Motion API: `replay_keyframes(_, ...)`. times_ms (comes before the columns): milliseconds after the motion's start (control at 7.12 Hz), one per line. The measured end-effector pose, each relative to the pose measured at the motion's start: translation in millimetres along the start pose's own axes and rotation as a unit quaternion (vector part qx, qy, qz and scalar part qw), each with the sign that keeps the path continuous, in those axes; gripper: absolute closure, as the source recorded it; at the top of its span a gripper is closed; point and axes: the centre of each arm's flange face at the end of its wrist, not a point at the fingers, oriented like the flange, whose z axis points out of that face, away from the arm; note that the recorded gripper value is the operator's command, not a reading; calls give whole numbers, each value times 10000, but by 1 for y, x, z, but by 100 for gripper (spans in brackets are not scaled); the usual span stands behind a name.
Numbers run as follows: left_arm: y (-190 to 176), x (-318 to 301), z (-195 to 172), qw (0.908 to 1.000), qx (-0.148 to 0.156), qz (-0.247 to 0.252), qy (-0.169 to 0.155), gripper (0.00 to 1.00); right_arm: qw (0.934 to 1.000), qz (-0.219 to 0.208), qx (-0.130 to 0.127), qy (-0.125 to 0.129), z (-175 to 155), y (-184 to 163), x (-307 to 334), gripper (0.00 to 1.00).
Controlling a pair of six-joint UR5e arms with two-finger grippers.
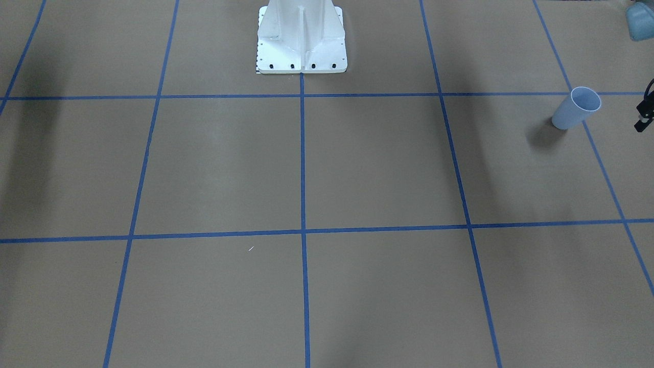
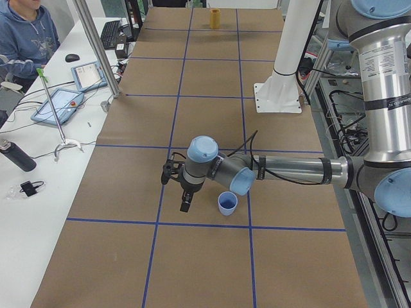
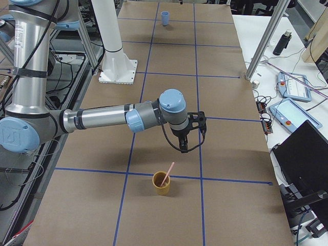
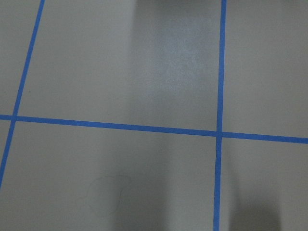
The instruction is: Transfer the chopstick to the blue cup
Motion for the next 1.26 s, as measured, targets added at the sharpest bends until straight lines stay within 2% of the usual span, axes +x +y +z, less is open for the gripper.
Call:
replay_keyframes(281, 37, 0, 19, 9993, -295, -186, 158, 3, 10000, 14, -1, -44, -1, 1, -2, 0)
replay_keyframes(562, 61, 8, 41, 9974, -676, -155, 191, 3, 9999, 24, -21, -139, -1, 1, -4, 0)
replay_keyframes(983, 84, 7, 51, 9959, -875, -107, 192, 3, 9997, 35, -44, -236, -1, 2, -6, 0)
replay_keyframes(1124, 89, 8, 54, 9954, -939, -80, 196, 8, 9996, 37, -54, -279, -1, 2, -7, 0)
replay_keyframes(1264, 94, 11, 58, 9946, -1021, -37, 204, 20, 9995, 40, -61, -300, -1, 2, -7, 0)
